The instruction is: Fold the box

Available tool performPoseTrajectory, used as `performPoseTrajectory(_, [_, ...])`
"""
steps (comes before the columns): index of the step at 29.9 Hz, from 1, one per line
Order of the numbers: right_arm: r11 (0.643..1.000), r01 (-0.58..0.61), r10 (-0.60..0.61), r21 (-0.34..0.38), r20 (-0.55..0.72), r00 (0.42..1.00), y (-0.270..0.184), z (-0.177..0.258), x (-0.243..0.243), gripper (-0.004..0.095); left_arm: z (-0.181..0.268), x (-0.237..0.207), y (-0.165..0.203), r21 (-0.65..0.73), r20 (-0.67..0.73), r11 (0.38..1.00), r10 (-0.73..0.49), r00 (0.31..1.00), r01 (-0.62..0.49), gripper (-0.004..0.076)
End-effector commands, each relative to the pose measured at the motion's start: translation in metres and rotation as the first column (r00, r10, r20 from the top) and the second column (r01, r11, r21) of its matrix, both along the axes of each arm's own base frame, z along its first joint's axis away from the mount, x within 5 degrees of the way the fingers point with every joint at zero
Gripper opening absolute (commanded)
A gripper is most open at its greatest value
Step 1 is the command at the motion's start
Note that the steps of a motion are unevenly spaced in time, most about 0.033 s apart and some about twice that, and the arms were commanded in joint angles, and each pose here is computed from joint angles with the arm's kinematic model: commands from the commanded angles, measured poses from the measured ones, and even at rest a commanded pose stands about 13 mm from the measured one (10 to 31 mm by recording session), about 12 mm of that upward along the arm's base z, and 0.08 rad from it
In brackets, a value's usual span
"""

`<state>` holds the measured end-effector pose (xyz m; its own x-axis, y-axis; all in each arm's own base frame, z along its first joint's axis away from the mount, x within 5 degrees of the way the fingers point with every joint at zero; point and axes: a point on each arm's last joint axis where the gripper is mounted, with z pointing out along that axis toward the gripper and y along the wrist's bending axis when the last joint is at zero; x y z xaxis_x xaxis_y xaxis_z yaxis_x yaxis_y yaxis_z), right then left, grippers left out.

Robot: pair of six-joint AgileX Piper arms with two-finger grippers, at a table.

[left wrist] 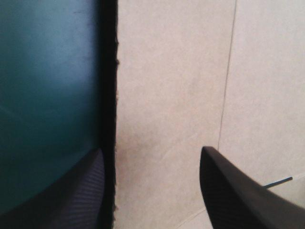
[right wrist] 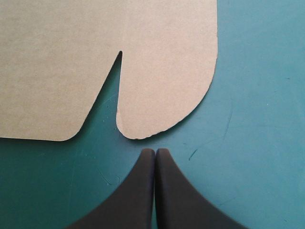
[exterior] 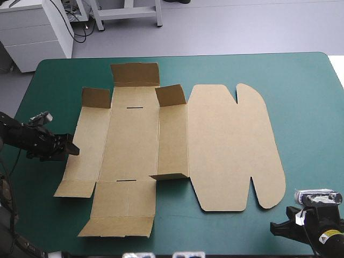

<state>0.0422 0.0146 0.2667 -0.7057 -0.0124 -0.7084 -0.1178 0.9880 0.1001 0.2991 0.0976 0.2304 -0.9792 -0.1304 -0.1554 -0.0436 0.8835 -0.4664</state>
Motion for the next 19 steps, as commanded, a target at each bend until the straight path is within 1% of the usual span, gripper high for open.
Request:
performPoseTrajectory(1, [1.0,-0.001,0.001,0.001,0.069,0.998,0.0,0.011,0.004,-0.0014,0.011,-0.002,-0.009,-0.083,-0.021,0.997,-0.01,1.0,0.008,0.0425])
performPoseTrajectory(10, [1.0,-0.001,0.001,0.001,0.069,0.998,0.0,0.011,0.004,-0.0014,0.002,-0.001,-0.012,-0.101,-0.051,0.995,-0.014,0.999,0.009,0.0425])
performPoseTrajectory(14, [1.0,-0.001,0.001,0.001,0.069,0.998,0.0,0.011,0.004,-0.0014,-0.016,-0.006,-0.027,-0.132,-0.108,0.99,-0.067,0.992,0.053,0.0425])
performPoseTrajectory(16, [1.0,-0.001,0.001,0.001,0.069,0.998,0.0,0.011,0.004,-0.0014,-0.02,-0.005,-0.034,-0.145,-0.113,0.986,-0.1,0.989,0.083,0.0425])
performPoseTrajectory(19, [1.0,-0.001,0.001,0.001,0.069,0.998,0.0,0.011,0.004,-0.0014,-0.02,-0.001,-0.046,-0.185,-0.094,0.978,-0.115,0.989,0.096,0.0425])
